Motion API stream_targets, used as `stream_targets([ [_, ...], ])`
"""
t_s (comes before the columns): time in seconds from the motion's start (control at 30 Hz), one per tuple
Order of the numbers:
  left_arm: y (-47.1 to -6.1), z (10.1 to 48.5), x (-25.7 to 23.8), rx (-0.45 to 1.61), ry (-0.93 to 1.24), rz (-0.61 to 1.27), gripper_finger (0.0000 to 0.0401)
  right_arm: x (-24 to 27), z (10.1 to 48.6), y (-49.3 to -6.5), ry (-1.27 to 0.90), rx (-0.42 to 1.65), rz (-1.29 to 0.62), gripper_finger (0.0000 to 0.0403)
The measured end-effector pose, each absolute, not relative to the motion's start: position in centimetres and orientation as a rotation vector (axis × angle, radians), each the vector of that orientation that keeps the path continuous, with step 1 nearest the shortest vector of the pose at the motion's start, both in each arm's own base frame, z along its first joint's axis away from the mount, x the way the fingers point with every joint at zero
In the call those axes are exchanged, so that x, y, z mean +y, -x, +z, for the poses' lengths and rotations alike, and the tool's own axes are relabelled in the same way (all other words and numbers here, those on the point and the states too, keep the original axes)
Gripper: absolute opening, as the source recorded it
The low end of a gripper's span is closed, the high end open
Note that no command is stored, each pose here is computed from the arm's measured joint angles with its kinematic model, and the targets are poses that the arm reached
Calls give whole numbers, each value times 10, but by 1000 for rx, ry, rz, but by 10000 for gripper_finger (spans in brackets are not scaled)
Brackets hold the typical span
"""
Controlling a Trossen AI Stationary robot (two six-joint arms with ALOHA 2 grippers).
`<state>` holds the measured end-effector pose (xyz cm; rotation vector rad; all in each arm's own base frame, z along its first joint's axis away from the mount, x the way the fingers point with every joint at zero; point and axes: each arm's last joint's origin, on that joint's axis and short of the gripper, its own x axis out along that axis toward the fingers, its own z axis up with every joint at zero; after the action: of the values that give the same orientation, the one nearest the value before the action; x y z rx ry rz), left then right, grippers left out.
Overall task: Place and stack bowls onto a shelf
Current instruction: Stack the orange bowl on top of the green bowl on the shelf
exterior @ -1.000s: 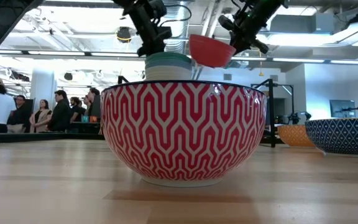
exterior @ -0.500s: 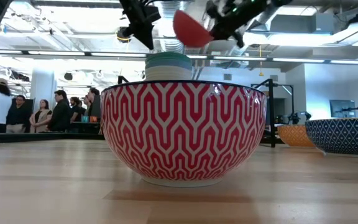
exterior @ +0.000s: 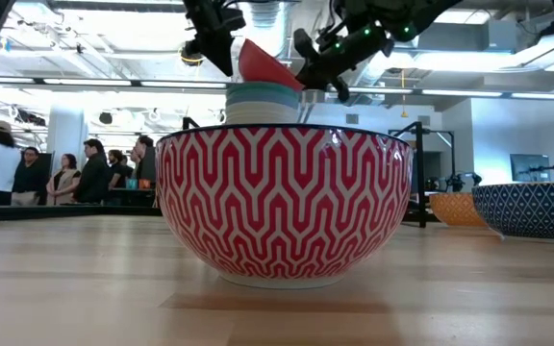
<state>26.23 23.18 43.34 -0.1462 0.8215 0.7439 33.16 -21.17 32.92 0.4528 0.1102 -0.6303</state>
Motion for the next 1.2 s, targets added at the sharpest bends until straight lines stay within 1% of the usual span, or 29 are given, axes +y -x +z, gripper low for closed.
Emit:
stream_targets([
  [0.37, -261, 435, 230, 818, 139, 748, 0, -215, 330, -329, -456, 120, -570, 44],
  [0.73, -261, 436, 230, 807, 153, 756, 0, -218, 329, -327, -450, 123, -574, 91],
  [1.03, -264, 439, 232, 753, 147, 779, 0, -218, 332, -328, -440, 102, -567, 132],
  [1.2, -273, 446, 231, 674, 69, 706, 0, -217, 341, -327, -449, 50, -521, 163],
])
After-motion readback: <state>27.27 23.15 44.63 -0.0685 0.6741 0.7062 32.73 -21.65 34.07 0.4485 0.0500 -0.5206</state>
